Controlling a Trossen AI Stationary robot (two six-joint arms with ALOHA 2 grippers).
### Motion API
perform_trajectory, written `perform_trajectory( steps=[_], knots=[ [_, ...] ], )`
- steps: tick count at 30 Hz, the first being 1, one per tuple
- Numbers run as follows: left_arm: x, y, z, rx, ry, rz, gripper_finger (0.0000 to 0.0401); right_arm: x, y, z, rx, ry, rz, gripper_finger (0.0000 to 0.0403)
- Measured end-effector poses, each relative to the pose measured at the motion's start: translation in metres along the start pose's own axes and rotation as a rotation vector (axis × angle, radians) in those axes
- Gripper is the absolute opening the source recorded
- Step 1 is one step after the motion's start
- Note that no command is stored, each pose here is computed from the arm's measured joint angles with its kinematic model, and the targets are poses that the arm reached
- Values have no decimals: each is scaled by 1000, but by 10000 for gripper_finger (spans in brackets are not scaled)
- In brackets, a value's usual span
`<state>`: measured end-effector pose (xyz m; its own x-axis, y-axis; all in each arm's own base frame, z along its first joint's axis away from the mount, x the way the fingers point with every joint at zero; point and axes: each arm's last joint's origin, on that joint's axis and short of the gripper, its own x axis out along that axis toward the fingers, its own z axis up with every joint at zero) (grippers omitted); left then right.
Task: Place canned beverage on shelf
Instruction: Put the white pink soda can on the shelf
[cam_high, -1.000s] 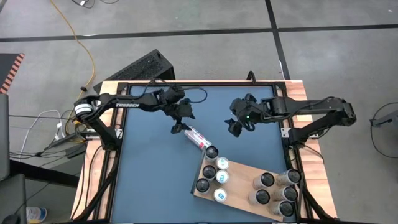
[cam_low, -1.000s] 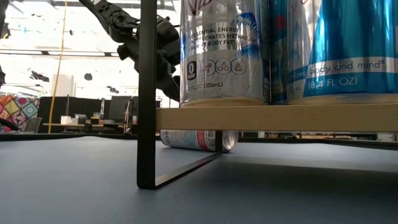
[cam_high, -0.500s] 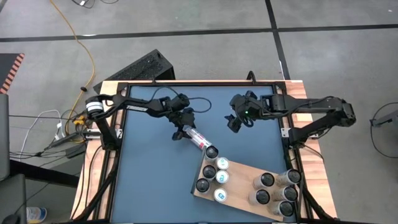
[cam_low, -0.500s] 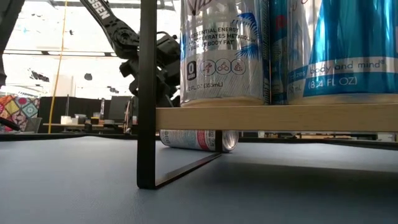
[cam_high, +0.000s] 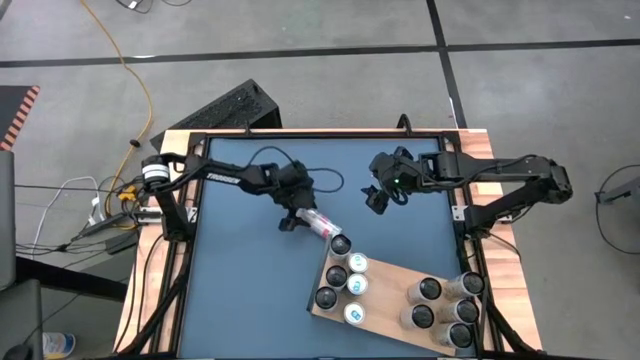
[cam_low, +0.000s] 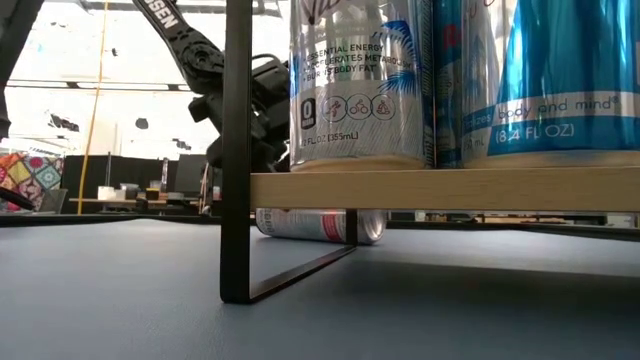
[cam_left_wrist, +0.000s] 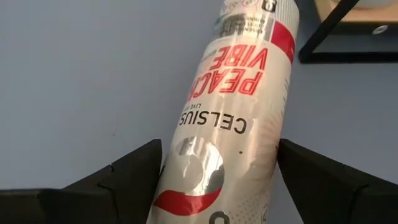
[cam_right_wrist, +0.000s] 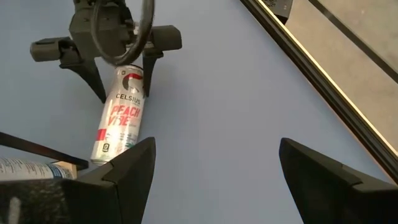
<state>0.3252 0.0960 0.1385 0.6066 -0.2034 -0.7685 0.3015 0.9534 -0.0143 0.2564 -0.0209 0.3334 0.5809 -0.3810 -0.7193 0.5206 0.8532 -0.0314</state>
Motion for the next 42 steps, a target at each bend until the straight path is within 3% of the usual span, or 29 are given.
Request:
perform_trajectory(
  steps=[5, 11, 20, 24, 31, 42],
  knots=[
    [-2, -4, 6, -20, 114, 40, 274, 0, 0, 1, -1, -5, 2, 320],
    [-9, -6, 21, 65, 259, 94, 251, 0, 0, 1, -4, -5, 2, 320],
    [-31, -6, 48, 156, 535, 295, 248, 0, 0, 0, -2, -5, 1, 320],
    [-40, -8, 60, 256, 654, 441, 248, 0, 1, 2, 4, -22, 5, 320],
    [-46, -14, 69, 587, 978, 742, 248, -1, 2, 7, -19, -70, 18, 320],
    [-44, -27, 74, 840, 1146, 715, 248, -1, 2, 7, -29, -73, 20, 320]
  ],
)
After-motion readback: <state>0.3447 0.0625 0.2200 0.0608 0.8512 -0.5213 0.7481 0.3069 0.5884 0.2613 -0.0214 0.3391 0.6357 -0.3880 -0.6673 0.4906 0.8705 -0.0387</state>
